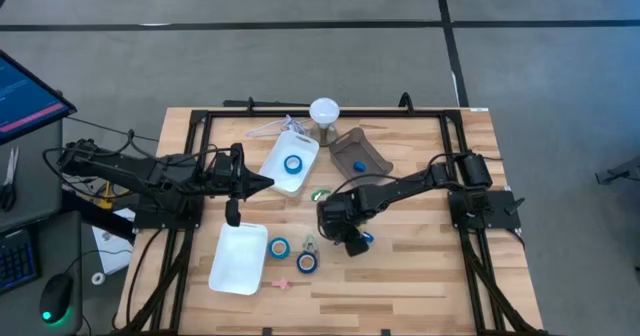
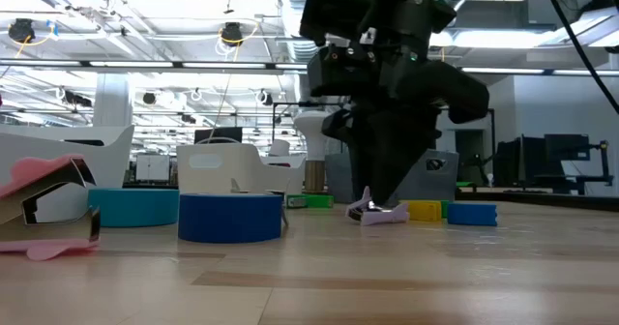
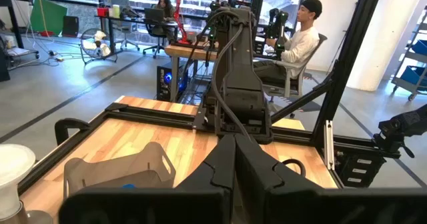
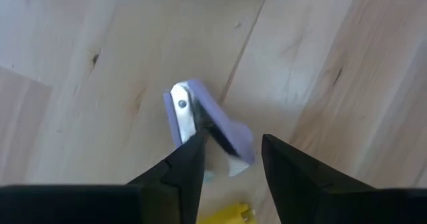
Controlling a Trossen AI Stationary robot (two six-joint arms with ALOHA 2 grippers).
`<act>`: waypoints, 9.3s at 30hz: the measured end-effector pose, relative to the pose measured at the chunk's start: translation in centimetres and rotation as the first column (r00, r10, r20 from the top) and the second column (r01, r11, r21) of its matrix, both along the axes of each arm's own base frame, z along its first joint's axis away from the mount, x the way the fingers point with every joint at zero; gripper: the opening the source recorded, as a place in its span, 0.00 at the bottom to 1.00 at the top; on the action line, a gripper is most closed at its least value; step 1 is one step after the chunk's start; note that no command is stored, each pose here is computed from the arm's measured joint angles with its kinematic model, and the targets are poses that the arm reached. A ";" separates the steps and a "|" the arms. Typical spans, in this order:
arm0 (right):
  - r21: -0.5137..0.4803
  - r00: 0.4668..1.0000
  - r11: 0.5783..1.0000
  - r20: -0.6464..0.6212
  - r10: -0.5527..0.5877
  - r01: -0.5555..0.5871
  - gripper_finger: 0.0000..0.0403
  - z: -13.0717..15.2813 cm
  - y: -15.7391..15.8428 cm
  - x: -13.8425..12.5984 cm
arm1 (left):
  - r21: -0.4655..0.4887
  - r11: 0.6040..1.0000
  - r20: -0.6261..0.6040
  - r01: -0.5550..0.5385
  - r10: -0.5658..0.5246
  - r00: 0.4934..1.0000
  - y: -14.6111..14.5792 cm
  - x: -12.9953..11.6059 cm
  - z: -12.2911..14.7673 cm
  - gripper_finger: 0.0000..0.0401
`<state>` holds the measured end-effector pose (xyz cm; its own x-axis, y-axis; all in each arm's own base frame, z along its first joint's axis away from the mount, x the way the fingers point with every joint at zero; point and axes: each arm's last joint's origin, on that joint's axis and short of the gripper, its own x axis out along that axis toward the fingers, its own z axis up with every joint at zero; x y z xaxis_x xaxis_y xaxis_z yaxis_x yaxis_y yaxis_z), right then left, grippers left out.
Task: Pick and place Stapler, Stapler remover, tape
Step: Put the purple staple remover into the bottom white bin
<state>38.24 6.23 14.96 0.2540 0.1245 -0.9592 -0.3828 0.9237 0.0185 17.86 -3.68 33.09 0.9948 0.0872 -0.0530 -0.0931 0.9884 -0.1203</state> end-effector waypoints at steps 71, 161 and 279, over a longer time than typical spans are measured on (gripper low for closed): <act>0.047 0.804 0.986 0.574 -0.156 0.158 0.00 16.1 -0.1 7.2 | -0.102 0.978 -0.021 -0.181 0.180 0.984 1.4 -3.6 0.4 0.01; -0.088 0.687 0.902 0.680 -0.256 0.422 0.00 21.6 -3.5 3.7 | -0.809 0.587 0.014 0.003 0.015 1.000 3.3 2.6 -1.1 0.46; -0.144 0.837 0.919 0.482 -0.259 0.367 0.45 28.0 -7.0 -3.1 | -0.702 0.708 -0.241 -0.080 -0.130 0.962 3.9 6.4 -5.7 0.06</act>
